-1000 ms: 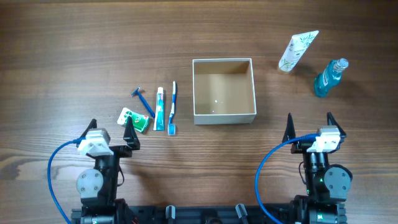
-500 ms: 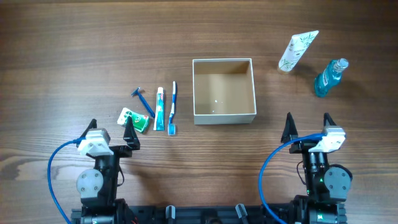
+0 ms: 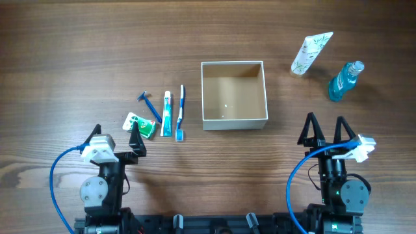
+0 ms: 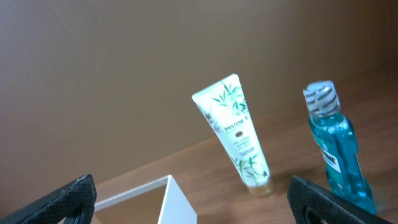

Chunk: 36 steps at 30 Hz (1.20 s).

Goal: Pack container
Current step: 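Move the right gripper up toward the white Pantene tube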

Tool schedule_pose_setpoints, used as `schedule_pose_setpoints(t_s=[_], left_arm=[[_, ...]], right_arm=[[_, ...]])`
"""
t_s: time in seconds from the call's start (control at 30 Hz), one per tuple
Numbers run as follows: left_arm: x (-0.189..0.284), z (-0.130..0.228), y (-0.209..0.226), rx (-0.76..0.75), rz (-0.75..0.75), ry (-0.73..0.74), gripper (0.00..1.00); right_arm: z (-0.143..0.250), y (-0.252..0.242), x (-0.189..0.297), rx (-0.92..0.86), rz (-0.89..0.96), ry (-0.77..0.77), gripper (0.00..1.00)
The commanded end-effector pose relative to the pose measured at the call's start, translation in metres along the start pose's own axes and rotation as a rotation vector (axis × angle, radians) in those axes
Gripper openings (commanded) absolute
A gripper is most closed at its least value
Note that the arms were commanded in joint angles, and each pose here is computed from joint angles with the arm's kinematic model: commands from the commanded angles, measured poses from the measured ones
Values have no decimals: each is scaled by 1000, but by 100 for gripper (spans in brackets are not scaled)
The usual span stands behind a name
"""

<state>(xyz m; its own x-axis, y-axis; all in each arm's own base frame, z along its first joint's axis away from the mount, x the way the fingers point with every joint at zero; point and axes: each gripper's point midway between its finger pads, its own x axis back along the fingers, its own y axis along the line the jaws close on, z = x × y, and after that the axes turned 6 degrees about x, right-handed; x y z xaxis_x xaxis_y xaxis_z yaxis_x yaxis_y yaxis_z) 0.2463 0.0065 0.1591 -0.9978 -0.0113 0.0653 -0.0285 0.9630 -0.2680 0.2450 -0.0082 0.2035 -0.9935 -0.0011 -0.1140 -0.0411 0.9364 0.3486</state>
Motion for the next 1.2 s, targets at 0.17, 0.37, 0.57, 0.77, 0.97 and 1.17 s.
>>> schedule_pose_setpoints(t_s=[0.17, 0.37, 0.57, 0.77, 0.97, 1.17], left_arm=[[0, 2, 2, 17, -14, 7, 100], [0, 2, 2, 17, -14, 7, 100], [0, 2, 2, 17, -14, 7, 100], [0, 2, 2, 17, -14, 7, 100], [0, 2, 2, 17, -14, 7, 100], [0, 2, 2, 17, -14, 7, 100]], right_arm=[[2, 6, 0, -20, -37, 16, 100], [-4, 28, 3, -15, -146, 30, 100], [-47, 46, 6, 89, -174, -49, 100], [-104, 70, -5, 228, -194, -71, 100], [-129, 84, -63, 244, -199, 161, 100], [-142, 80, -119, 241, -125, 479, 100]])
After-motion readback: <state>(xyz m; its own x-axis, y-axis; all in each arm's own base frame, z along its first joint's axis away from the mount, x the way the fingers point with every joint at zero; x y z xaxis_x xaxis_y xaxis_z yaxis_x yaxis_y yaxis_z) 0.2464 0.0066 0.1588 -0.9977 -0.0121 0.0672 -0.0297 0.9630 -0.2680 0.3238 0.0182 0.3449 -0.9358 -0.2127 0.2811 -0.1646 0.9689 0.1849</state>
